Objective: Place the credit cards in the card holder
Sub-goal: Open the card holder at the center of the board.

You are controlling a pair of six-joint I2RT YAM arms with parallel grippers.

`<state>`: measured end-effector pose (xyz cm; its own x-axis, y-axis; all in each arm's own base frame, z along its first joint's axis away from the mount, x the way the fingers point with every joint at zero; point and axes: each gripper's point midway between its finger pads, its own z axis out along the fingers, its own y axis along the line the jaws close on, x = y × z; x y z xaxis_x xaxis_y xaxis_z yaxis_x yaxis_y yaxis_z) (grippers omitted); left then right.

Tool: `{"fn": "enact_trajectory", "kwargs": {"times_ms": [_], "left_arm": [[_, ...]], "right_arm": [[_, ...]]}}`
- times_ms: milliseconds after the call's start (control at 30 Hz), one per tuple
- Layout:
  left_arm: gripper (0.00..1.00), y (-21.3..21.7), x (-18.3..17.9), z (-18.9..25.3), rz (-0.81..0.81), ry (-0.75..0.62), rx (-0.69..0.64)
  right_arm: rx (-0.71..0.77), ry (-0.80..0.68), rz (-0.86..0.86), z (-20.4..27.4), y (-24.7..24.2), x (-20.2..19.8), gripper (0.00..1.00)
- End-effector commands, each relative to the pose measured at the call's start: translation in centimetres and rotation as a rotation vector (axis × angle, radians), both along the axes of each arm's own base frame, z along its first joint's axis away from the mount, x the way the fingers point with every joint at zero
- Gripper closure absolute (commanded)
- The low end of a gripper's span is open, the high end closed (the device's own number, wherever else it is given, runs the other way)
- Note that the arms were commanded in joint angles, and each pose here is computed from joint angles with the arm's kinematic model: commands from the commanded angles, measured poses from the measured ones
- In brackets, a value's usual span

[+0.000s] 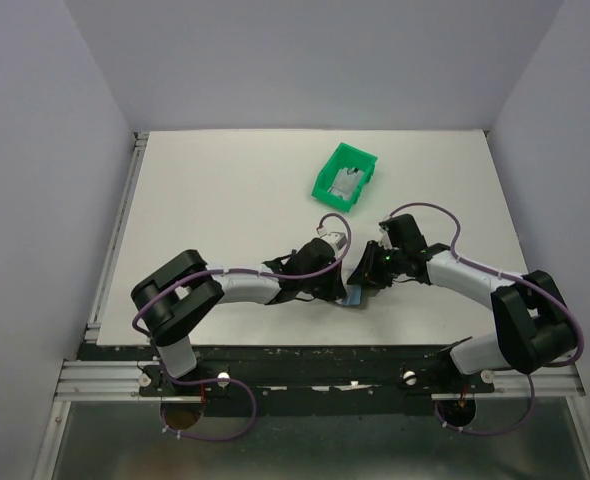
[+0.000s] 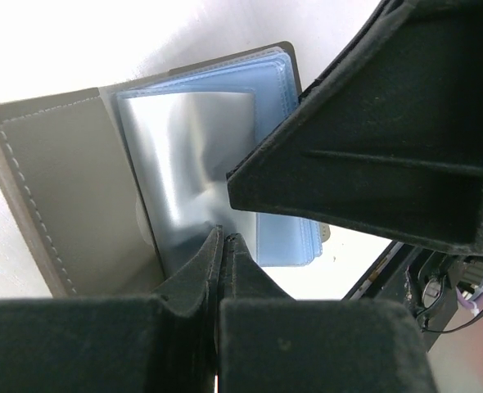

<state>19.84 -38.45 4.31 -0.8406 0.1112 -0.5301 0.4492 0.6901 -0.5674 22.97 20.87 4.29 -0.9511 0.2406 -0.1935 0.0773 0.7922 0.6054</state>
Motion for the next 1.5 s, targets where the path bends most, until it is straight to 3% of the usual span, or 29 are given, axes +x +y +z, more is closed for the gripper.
{"fn": "enact_trajectory", "kwargs": {"times_ms": [0,567,1033,1467], "left_arm": [[1.0,0.5,-0.7,-1.7,0.01,0.039,0.03],[1.0,1.6,-0.3,-1.8,0.059,0.033,0.061],[1.0,5.8,2.4,-1.5,0.172,0.018,0.099],[1.0,10.0,5.7,3.7,0.328,-0.086,0.074]], "right_arm": [[0.029,-0.03,0.013,1.0,0.4,0.0,0.63],[0.001,-0.023,0.006,0.3,-0.3,-0.5,0.91],[-0.01,-0.031,0.01,0.2,-0.5,-0.6,0.94],[-0.01,-0.029,0.014,0.2,-0.4,-0.5,0.97]]}}
